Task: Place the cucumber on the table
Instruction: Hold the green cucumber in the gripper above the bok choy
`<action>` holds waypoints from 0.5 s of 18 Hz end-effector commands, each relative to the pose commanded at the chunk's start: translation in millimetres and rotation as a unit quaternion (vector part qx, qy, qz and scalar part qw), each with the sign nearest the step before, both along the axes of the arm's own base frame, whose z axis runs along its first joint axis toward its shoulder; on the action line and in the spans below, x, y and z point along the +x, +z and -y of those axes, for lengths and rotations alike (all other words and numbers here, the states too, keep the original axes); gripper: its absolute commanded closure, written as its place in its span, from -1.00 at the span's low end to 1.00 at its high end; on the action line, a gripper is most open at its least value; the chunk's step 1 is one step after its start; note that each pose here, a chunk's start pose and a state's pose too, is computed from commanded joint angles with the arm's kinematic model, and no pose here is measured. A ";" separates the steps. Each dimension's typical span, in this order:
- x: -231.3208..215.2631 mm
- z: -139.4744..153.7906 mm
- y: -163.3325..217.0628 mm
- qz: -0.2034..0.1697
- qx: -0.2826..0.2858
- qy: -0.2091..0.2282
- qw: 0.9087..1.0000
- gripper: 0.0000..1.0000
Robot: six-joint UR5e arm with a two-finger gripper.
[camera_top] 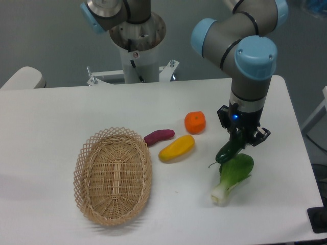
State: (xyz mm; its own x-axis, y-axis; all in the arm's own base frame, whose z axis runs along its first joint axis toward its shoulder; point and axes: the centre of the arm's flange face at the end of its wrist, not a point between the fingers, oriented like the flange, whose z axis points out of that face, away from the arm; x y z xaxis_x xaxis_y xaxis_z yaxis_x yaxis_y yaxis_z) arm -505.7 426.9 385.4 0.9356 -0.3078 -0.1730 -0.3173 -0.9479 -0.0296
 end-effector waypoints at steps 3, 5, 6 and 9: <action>0.4 -0.9 -1.0 0.001 0.000 -0.001 1.000 0.66; -0.6 -1.4 2.0 -0.002 0.001 -0.001 1.000 0.66; -0.9 -1.6 1.1 -0.001 0.001 -0.001 1.000 0.66; 1.1 -6.2 -2.7 0.001 0.000 -0.001 1.000 0.66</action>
State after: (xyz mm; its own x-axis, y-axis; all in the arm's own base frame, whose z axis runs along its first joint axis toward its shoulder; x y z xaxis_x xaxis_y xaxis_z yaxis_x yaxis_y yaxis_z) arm -504.6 433.1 382.6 0.9354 -0.3093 -0.1713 -0.3188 -0.9473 -0.0306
